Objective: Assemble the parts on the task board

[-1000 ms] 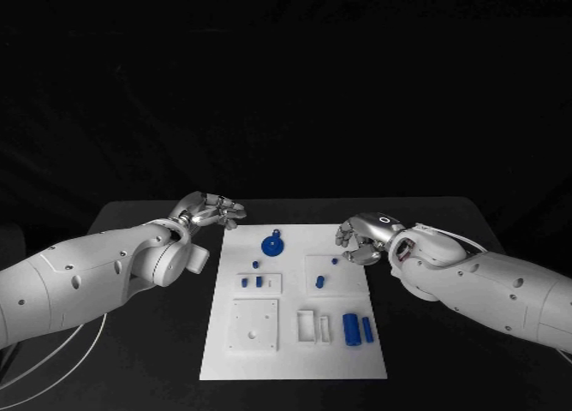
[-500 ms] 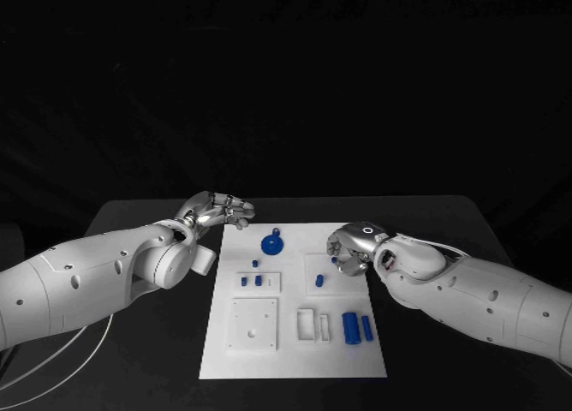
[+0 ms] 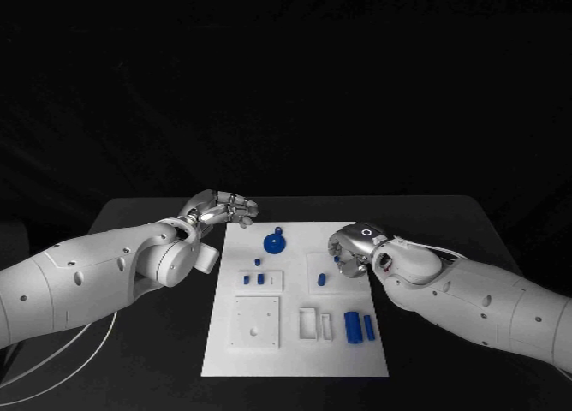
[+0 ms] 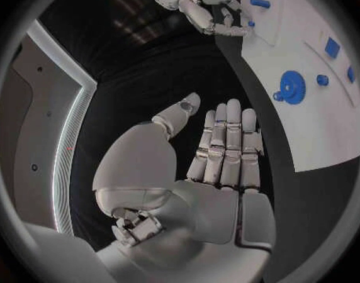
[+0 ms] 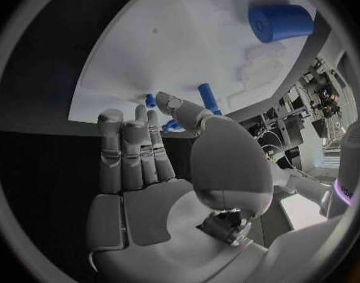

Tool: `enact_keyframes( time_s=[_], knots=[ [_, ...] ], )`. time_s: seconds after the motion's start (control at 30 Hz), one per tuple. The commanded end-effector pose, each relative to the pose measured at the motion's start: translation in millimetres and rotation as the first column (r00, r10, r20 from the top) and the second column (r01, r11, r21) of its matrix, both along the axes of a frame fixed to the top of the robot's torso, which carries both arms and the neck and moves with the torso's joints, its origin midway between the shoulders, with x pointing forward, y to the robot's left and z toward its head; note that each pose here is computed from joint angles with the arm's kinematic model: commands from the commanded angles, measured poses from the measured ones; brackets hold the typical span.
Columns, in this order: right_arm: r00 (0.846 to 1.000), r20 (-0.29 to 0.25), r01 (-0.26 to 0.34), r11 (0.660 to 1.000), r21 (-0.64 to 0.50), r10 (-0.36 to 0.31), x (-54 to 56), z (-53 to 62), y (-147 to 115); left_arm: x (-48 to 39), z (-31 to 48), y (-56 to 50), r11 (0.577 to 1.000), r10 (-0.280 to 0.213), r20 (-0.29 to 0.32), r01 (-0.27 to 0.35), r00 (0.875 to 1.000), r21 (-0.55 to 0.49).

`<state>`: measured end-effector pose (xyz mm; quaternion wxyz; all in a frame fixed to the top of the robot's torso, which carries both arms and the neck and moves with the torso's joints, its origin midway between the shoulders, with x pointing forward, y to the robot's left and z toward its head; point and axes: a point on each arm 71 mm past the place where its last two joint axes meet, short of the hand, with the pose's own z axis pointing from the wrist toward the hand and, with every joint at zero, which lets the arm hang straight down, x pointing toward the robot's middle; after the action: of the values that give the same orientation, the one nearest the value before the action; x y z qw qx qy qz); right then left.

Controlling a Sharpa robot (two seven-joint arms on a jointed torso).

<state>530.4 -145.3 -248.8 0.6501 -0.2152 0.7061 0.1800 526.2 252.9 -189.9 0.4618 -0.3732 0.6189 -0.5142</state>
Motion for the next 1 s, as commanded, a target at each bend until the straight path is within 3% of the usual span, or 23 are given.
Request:
enact_keyframes(
  time_s=[0.03, 0.33, 1.0],
  knots=[
    [1.000, 0.013, 0.003, 0.999, -0.032, -0.003, -0.5, -3.3, 0.7, -0.5, 1.6, -2.4, 1.000, -0.017, 0.005, 0.017, 1.000, -0.023],
    [1.000, 0.005, -0.005, 0.999, -0.048, 0.005, -2.6, -9.6, 4.9, -0.8, 1.6, -3.0, 1.000, -0.018, 0.003, 0.018, 1.000, -0.023],
    [0.998, 0.061, 0.013, 0.995, -0.101, -0.006, -5.5, -14.3, 10.2, -2.4, 1.9, -5.3, 0.999, -0.027, 0.000, 0.027, 1.000, -0.026]
  ],
)
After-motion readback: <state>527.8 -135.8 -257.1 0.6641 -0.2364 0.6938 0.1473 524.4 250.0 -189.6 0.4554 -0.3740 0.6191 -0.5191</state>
